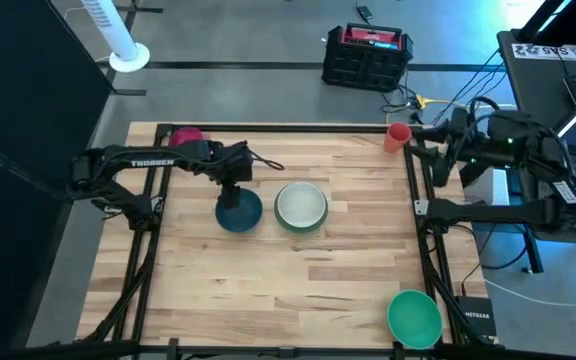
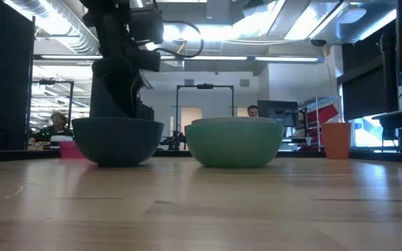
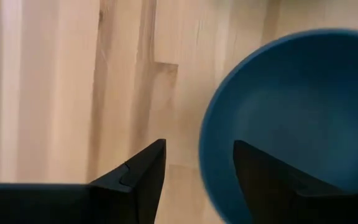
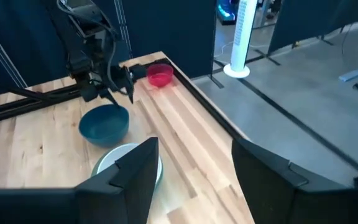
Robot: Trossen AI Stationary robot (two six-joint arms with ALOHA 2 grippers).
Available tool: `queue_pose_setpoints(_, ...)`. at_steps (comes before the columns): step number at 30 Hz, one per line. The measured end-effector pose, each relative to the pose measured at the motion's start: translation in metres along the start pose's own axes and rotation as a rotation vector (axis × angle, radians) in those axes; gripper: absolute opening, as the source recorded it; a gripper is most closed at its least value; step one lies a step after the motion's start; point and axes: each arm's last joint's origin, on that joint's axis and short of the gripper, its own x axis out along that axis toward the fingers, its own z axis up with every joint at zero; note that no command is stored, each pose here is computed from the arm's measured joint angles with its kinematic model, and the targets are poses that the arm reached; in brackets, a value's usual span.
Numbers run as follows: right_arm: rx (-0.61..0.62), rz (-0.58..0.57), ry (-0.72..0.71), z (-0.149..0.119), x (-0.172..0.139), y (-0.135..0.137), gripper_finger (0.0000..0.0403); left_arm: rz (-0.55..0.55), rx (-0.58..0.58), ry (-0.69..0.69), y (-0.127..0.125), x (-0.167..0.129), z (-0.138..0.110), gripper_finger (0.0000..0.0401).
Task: Nest bowls inside each other
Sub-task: Stack the blue on top of the light green bowl
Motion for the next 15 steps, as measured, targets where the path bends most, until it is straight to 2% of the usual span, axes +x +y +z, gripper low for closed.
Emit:
queue_pose_setpoints(4, 0.049, 0.0, 0.002, -0.013, -0.001, -0.002, 0.0193, -0.062, 0.034, 0.035, 0.004, 0.007, -0.004, 0.0172)
queue_pose_setpoints(11, 0.066, 0.004, -0.025, -0.015, 0.002, -0.002, 0.0193, -0.186, 0.073, 0.158, 0.0, 0.052, 0.0, 0.0171)
queue_pose_setpoints(13, 0.063, -0.007, -0.015, -0.016, 0.003, -0.002, 0.0193, -0.201, 0.062, 0.198, -0.001, 0.062, 0.001, 0.0158)
queue_pose_setpoints(15, 0.059, -0.027, 0.008, -0.019, 0.003, -0.003, 0.0193, -0.201, 0.049, 0.187, 0.001, 0.053, 0.01, 0.0134)
